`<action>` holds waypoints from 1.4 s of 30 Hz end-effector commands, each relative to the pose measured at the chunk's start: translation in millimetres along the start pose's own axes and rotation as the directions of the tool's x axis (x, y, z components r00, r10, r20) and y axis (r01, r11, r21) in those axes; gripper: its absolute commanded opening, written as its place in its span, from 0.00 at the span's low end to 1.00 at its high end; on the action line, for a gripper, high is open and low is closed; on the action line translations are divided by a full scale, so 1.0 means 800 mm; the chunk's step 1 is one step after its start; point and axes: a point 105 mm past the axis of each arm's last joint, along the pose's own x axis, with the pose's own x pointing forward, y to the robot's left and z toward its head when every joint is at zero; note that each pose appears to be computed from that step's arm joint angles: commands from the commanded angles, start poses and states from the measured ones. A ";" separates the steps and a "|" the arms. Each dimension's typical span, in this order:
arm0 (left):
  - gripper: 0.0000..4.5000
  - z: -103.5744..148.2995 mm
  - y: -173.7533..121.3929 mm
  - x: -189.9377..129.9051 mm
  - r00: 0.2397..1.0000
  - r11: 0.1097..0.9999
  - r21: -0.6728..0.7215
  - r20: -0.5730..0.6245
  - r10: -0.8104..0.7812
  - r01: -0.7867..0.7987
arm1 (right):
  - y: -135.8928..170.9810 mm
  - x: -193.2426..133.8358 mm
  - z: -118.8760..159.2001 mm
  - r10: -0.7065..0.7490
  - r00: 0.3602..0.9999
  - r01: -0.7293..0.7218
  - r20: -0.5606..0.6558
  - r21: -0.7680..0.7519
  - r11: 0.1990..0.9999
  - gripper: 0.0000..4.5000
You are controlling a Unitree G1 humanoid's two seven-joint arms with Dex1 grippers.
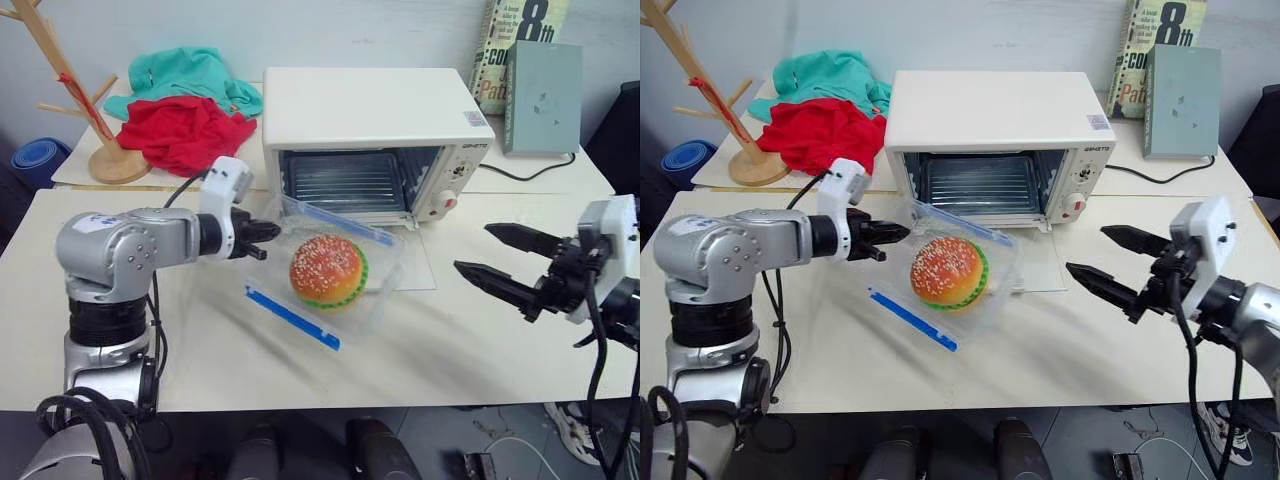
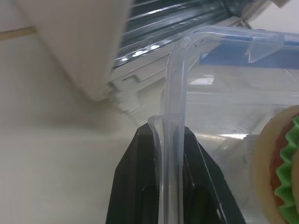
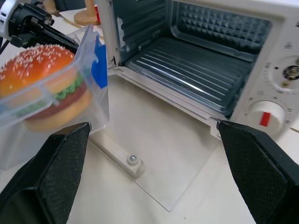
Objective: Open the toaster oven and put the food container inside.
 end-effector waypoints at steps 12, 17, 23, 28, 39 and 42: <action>0.70 0.040 0.010 0.020 0.993 0.992 -0.081 0.068 0.097 -0.092 | 0.020 -0.003 0.008 -0.040 0.998 0.041 0.048 -0.028 0.999 1.00; 0.90 0.066 -0.003 0.004 0.976 0.996 -0.076 0.216 -0.021 0.038 | 0.028 -0.007 0.008 -0.029 0.999 0.030 0.044 -0.013 0.999 1.00; 0.91 0.095 -0.035 -0.054 0.838 0.938 0.116 0.422 -0.345 0.328 | 0.051 -0.008 0.017 0.051 0.996 -0.053 0.067 0.018 0.998 0.86; 0.77 0.077 -0.034 -0.093 0.728 0.833 0.241 0.405 -0.553 0.498 | 0.080 0.001 0.020 0.140 0.987 -0.145 0.080 0.067 0.987 0.48; 0.03 -0.051 -0.008 -0.074 0.751 0.613 0.453 -0.246 -0.612 0.648 | 0.141 0.033 -0.070 0.259 0.958 -0.209 -0.123 0.318 0.925 0.00; 0.01 -0.060 -0.005 -0.047 0.775 0.604 0.500 -0.275 -0.569 0.620 | 0.140 0.045 -0.082 0.239 0.964 -0.187 -0.118 0.338 0.923 0.00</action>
